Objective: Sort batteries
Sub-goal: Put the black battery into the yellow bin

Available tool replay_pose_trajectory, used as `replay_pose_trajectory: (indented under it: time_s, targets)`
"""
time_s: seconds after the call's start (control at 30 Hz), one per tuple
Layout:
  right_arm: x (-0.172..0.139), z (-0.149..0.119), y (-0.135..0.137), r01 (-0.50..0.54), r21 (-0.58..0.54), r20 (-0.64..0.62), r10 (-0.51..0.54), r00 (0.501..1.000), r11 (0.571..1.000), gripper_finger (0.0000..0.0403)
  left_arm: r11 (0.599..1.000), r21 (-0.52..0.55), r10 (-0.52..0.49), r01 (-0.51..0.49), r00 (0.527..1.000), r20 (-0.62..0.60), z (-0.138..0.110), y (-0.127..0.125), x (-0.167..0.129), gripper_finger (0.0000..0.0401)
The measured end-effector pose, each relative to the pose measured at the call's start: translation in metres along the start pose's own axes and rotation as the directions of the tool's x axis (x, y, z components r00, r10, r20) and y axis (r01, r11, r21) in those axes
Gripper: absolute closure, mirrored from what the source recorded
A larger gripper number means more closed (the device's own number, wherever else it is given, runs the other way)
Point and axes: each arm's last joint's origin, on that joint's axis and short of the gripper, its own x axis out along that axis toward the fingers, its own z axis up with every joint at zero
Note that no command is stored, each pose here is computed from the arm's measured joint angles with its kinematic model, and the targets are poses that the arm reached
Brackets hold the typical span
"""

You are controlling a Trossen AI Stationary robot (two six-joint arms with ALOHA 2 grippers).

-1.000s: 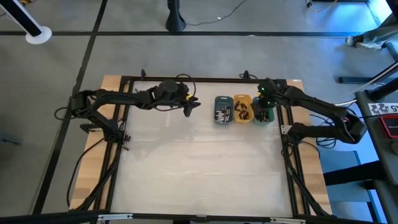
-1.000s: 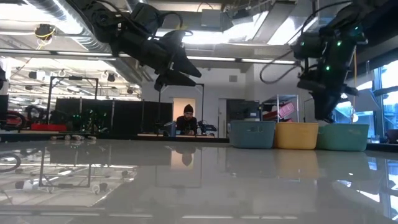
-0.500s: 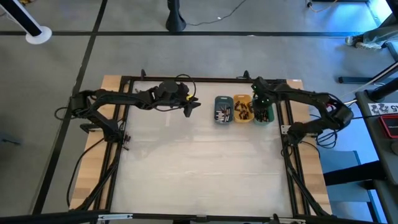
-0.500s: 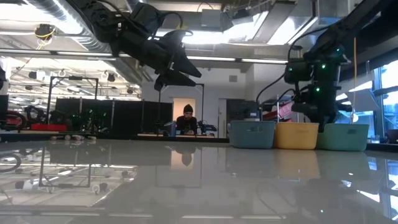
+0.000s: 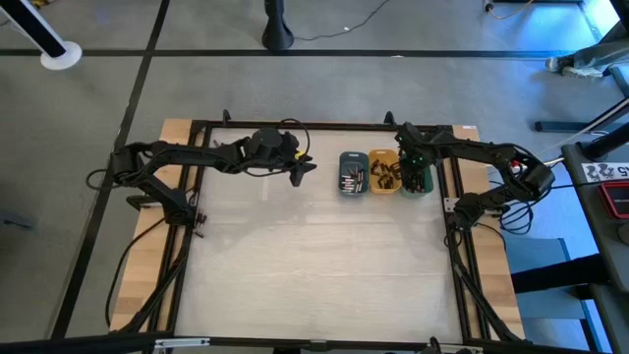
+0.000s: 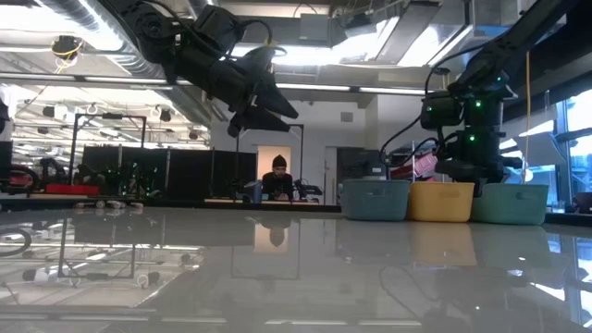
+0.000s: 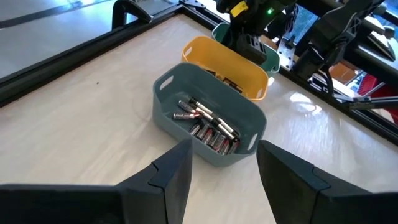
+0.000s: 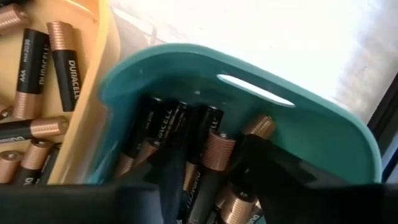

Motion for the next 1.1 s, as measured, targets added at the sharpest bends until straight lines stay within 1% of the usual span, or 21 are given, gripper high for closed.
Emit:
replay_pose_trajectory:
  time_s: [0.13,0.27,0.4,0.5,0.53,0.57,0.63,0.7,0.77,0.83,0.87,0.9,0.93,0.97,1.03,1.1]
  targets:
    - [-0.002,-0.001,-0.001,-0.001,-0.005,0.008,0.001,1.0,1.0,0.0223,1.0,-0.002,0.002,-0.002,1.0,-0.006,0.0,0.0,0.0,0.0231]
    - [-0.012,-0.001,-0.002,-0.014,0.0,0.055,0.014,0.998,1.0,0.0222,0.999,-0.023,0.045,-0.047,0.996,-0.072,-0.003,0.008,-0.007,0.0231]
    - [-0.031,-0.004,-0.006,-0.037,-0.003,0.14,0.037,0.989,0.999,0.0222,0.986,-0.08,0.132,-0.149,0.974,-0.186,-0.006,0.025,-0.017,0.0231]
    - [-0.048,-0.007,-0.009,-0.087,-0.001,0.223,0.085,0.971,0.996,0.0222,0.958,-0.108,0.227,-0.265,0.935,-0.274,-0.003,0.039,-0.027,0.0231]
    - [-0.054,-0.008,-0.01,-0.105,0.001,0.257,0.102,0.961,0.994,0.0222,0.941,-0.115,0.272,-0.319,0.912,-0.305,-0.001,0.045,-0.031,0.0231]
    - [-0.061,-0.009,-0.011,-0.126,-0.001,0.295,0.121,0.948,0.992,0.0222,0.915,-0.118,0.326,-0.385,0.881,-0.344,0.0,0.051,-0.035,0.0231]
    - [-0.073,-0.011,-0.013,-0.174,-0.009,0.366,0.165,0.916,0.985,0.0221,0.841,-0.131,0.438,-0.526,0.802,-0.407,0.0,0.065,-0.045,0.0231]
    - [-0.085,-0.013,-0.015,-0.224,-0.021,0.431,0.211,0.877,0.974,0.0221,0.758,-0.151,0.516,-0.635,0.725,-0.456,-0.002,0.08,-0.055,0.0231]
    - [-0.094,-0.015,-0.016,-0.265,-0.037,0.486,0.249,0.838,0.964,0.0221,0.683,-0.17,0.555,-0.71,0.656,-0.511,-0.005,0.095,-0.065,0.0231]
    - [-0.101,-0.016,-0.017,-0.293,-0.052,0.522,0.276,0.807,0.955,0.0221,0.601,-0.193,0.572,-0.776,0.586,-0.575,-0.01,0.107,-0.073,0.0231]
    - [-0.103,-0.017,-0.017,-0.302,-0.058,0.535,0.285,0.795,0.952,0.0221,0.567,-0.19,0.578,-0.802,0.551,-0.602,-0.012,0.113,-0.077,0.0231]
    - [-0.105,-0.017,-0.017,-0.311,-0.064,0.545,0.294,0.785,0.948,0.0221,0.541,-0.18,0.584,-0.821,0.521,-0.622,-0.014,0.119,-0.079,0.0231]
    - [-0.106,-0.017,-0.017,-0.316,-0.067,0.551,0.299,0.779,0.946,0.0221,0.529,-0.167,0.584,-0.832,0.499,-0.64,-0.016,0.123,-0.081,0.0231]
    - [-0.107,-0.017,-0.017,-0.319,-0.07,0.555,0.303,0.775,0.945,0.0221,0.526,-0.151,0.581,-0.837,0.484,-0.654,-0.018,0.127,-0.083,0.0231]
    - [-0.107,-0.017,-0.017,-0.317,-0.074,0.553,0.304,0.776,0.945,0.0221,0.536,-0.113,0.576,-0.837,0.46,-0.676,-0.021,0.134,-0.084,0.0231]
    - [-0.107,-0.017,-0.017,-0.314,-0.079,0.553,0.304,0.776,0.946,0.0221,0.552,-0.079,0.572,-0.83,0.446,-0.689,-0.023,0.138,-0.084,0.0231]
